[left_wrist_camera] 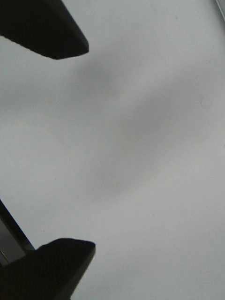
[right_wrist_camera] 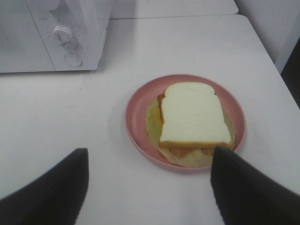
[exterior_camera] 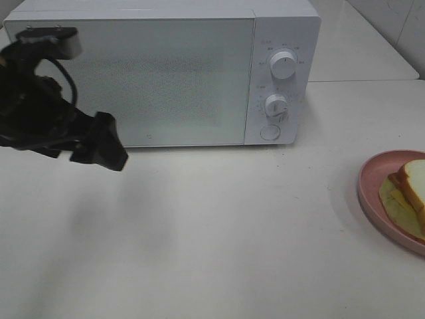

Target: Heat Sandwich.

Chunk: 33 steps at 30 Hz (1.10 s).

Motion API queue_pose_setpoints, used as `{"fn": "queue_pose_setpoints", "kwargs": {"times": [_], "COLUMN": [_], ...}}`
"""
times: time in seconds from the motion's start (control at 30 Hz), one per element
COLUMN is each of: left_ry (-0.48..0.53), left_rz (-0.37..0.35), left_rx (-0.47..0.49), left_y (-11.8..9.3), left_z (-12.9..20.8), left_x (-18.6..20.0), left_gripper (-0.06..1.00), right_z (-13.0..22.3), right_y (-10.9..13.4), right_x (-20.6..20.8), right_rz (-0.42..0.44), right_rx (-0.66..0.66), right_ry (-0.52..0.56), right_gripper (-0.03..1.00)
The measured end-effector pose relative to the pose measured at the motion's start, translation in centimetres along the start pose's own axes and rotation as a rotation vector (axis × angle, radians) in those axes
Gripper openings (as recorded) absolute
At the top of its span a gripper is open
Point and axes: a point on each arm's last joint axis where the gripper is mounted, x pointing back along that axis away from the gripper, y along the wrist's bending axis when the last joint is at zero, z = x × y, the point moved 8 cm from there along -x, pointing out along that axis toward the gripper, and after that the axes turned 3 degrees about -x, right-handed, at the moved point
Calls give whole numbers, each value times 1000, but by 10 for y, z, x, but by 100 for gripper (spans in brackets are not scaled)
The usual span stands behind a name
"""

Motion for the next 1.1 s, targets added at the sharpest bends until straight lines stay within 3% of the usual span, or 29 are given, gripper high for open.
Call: {"fn": "queue_pose_setpoints", "kwargs": {"times": [0.07, 0.1, 0.2, 0.37, 0.53, 0.67, 1.1], "left_ry": [1, 5, 11, -16, -25, -73, -136], "left_rz": [-9, -29, -43, -116, -151, -255, -313], "left_rx": [25, 72, 111, 254, 313, 416, 403], "left_y": [8, 25, 36, 80, 95, 116, 89], "left_z": [1, 5, 9, 23, 33, 52, 106], "left_x": [5, 17, 26, 64, 81, 113, 129], "left_gripper": [99, 99, 99, 99, 99, 99, 99], "right_z": [0, 0, 0, 0, 0, 0, 0], "right_y": [0, 0, 0, 0, 0, 0, 0], "right_x": [0, 0, 0, 0, 0, 0, 0], "right_rz": [0, 0, 0, 0, 0, 0, 0], "right_rx": [0, 0, 0, 0, 0, 0, 0], "right_ry": [0, 0, 0, 0, 0, 0, 0], "right_gripper": [71, 71, 71, 71, 71, 71, 69]}}
